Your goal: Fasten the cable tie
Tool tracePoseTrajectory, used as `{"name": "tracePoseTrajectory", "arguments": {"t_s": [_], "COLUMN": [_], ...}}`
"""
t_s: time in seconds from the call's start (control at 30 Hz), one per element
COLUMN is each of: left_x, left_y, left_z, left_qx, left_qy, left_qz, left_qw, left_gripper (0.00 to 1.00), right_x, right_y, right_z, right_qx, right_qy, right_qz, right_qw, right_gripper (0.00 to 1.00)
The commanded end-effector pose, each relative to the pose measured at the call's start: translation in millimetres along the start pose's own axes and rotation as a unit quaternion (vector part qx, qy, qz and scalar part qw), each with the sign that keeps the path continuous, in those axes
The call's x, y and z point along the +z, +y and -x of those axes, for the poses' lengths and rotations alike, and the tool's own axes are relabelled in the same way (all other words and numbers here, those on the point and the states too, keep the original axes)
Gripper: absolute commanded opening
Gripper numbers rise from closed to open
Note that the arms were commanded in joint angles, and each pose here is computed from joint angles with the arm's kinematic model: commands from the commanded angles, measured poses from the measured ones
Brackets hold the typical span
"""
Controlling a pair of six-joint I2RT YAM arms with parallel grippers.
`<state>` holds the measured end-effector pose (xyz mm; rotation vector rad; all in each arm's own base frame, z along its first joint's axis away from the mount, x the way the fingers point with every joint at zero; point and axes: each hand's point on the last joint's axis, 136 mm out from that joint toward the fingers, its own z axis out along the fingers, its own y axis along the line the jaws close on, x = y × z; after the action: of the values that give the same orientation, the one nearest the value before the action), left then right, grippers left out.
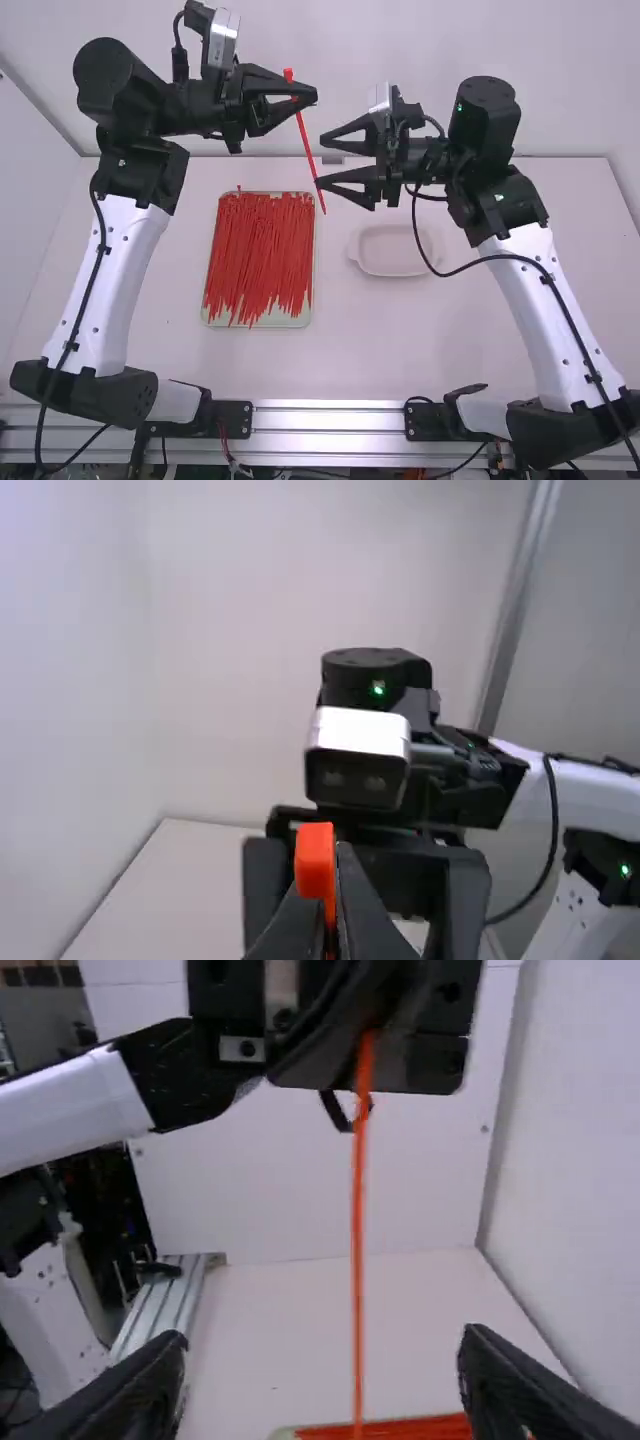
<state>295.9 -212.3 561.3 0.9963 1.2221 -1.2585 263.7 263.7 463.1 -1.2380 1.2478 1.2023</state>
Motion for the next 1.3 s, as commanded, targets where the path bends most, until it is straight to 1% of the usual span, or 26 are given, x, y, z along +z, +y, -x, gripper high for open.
{"name": "tracePoseTrajectory", "arguments": {"t_s": [0.0,0.03,0.07,0.1,0.13,0.17,0.23,0.33,0.37,0.4,0.43,0.47,0.6,0.7,0.73,0.77,0.8,0.87,0.93,0.97,1.0,1.03,1.1,1.13,1.17,1.27], "left_x": [2.0,2.9,4.4,5.0,5.9,6.1,6.0,5.9,5.9,5.9,5.9,6.0,8.0,8.2,7.7,7.7,7.5,8.4,9.2,9.0,8.7,8.7,8.7,8.6,8.6,8.4], "left_y": [5.8,4.7,1.7,0.5,-0.1,-0.2,-0.2,-1.7,-1.9,-1.8,-1.9,-2.0,-4.3,-4.4,-3.2,-3.2,-3.0,-5.9,-6.7,-6.0,-4.9,-4.3,-3.7,-5.0,-5.9,-7.0], "left_z": [7.3,8.0,8.7,8.4,8.0,8.1,8.0,10.3,10.8,10.8,10.8,10.6,11.0,11.6,12.2,12.2,12.4,14.4,15.0,16.2,17.1,17.4,18.8,19.9,20.4,23.1], "left_qx": [-0.023,-0.02,-0.014,-0.013,-0.013,-0.013,-0.015,-0.025,-0.024,-0.023,-0.024,-0.024,-0.021,-0.02,-0.02,-0.02,-0.019,-0.009,-0.007,-0.007,-0.007,-0.007,-0.004,0.001,0.005,0.014], "left_qy": [-0.02,-0.021,-0.021,-0.02,-0.02,-0.02,-0.02,-0.023,-0.023,-0.024,-0.024,-0.023,-0.024,-0.025,-0.027,-0.027,-0.027,-0.029,-0.031,-0.033,-0.035,-0.036,-0.039,-0.04,-0.041,-0.045], "left_qz": [0.023,0.021,0.015,0.012,0.011,0.011,0.011,0.009,0.008,0.009,0.009,0.008,0.004,0.005,0.007,0.007,0.008,0.003,0.002,0.005,0.009,0.01,0.013,0.011,0.009,0.009], "left_qw": [0.999,0.999,1.0,1.0,1.0,1.0,1.0,0.999,0.999,0.999,0.999,0.999,0.999,0.999,0.999,0.999,0.999,1.0,1.0,0.999,0.999,0.999,0.999,0.999,0.999,0.999], "left_gripper": [0.02,0.02,0.02,0.02,0.02,0.02,0.02,0.02,0.02,0.02,0.02,0.02,0.02,0.02,0.05,0.05,0.07,0.2,0.3,0.42,0.47,0.47,0.5,0.54,0.53,0.55], "right_x": [3.7,4.6,5.9,6.5,6.4,5.6,3.6,2.5,3.7,5.3,6.0,6.3,5.2,4.7,4.5,4.5,4.5,2.4,0.0,-2.3,-4.4,-4.9,-6.8,-8.1,-8.9,-13.2], "right_y": [9.3,10.2,11.8,12.4,12.3,11.6,9.5,8.3,9.6,11.2,11.9,12.2,10.9,2.4,-1.8,-1.8,-2.7,-4.8,-7.1,-9.3,-10.3,-10.2,-8.7,-8.2,-8.5,-13.6], "right_z": [6.9,6.8,7.0,6.9,7.0,6.8,6.2,6.1,6.1,6.3,6.5,6.5,6.4,5.8,5.4,5.4,5.2,5.8,6.2,6.2,6.6,6.8,8.8,9.8,10.4,14.3], "right_qx": [-0.01,-0.012,-0.012,-0.012,-0.01,-0.01,-0.008,-0.003,-0.004,-0.004,-0.005,-0.005,-0.004,0.015,0.022,0.022,0.022,0.019,0.018,0.019,0.018,0.017,0.012,0.009,0.008,0.015], "right_qy": [-0.005,-0.005,-0.005,-0.005,-0.005,-0.005,-0.005,-0.004,-0.004,-0.004,-0.005,-0.005,-0.005,-0.003,-0.002,-0.002,-0.001,-0.002,-0.003,-0.003,-0.004,-0.004,-0.006,-0.008,-0.009,-0.014], "right_qz": [0.023,0.025,0.028,0.029,0.029,0.028,0.024,0.022,0.024,0.027,0.028,0.029,0.026,0.002,-0.01,-0.01,-0.013,-0.016,-0.021,-0.025,-0.028,-0.027,-0.022,-0.019,-0.02,-0.031], "right_qw": [1.0,1.0,1.0,0.999,1.0,1.0,1.0,1.0,1.0,1.0,1.0,1.0,1.0,1.0,1.0,1.0,1.0,1.0,1.0,1.0,0.999,0.999,1.0,1.0,1.0,0.999], "right_gripper": [0.64,0.63,0.56,0.52,0.43,0.39,0.36,0.38,0.33,0.16,0.01,0.0,0.0,0.0,0.0,0.0,0.0,0.0,0.0,0.0,0.0,0.0,0.0,0.0,0.0,0.0]}}
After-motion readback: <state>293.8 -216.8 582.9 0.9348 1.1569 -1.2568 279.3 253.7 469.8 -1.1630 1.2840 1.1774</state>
